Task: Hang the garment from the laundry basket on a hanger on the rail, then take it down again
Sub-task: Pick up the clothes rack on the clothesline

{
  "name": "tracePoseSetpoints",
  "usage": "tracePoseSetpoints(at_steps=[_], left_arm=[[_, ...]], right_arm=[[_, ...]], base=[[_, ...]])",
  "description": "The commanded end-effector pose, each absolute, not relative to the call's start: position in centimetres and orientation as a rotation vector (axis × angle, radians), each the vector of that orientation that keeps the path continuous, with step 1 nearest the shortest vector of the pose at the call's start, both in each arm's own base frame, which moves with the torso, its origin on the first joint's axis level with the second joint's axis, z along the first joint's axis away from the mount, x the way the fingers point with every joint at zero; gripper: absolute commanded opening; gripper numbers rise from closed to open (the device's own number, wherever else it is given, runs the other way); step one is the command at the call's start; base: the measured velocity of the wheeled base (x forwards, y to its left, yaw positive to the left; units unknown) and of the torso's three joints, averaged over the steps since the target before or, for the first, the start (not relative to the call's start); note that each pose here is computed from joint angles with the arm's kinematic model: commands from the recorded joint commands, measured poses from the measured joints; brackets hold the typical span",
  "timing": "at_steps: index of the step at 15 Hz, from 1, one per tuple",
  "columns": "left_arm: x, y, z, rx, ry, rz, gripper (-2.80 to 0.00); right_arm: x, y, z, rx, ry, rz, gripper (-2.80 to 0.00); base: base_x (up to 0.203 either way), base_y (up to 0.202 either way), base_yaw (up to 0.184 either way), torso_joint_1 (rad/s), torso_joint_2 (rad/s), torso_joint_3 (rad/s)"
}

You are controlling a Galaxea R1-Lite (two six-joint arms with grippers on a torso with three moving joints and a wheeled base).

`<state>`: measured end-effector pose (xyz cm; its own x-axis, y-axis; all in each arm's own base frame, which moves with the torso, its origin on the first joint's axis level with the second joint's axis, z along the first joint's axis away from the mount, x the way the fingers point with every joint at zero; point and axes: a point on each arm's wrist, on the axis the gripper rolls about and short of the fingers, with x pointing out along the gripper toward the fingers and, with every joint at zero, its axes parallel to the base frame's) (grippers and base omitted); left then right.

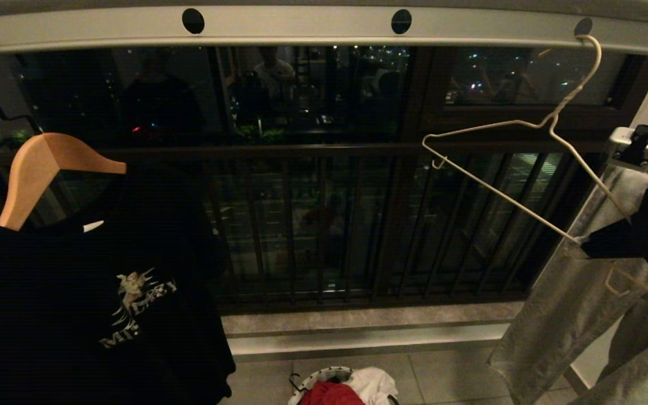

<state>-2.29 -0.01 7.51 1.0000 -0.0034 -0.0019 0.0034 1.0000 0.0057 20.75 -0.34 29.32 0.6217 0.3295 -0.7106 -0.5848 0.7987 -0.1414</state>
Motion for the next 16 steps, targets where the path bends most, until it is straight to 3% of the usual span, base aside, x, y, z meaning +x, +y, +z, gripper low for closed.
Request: tracePoseSetpoints(at_steps=[1, 16], left_arm=[[-2.28, -0.01, 7.47, 0.006, 0.003, -0.003, -2.8], [-2.28, -0.01, 7.47, 0.006, 0.003, -0.003, -2.8]], right_arm=[[20.29, -0.33, 29.44, -0.383, 0.722, 0.541, -2.8], [19.73, -0.36, 29.84, -0.383, 0.691, 0.541, -2.8]], base=[[0.0, 0.0, 0.0, 0.0, 0.0, 0.0], [0.0, 0.0, 0.0, 0.0, 0.0, 0.0]])
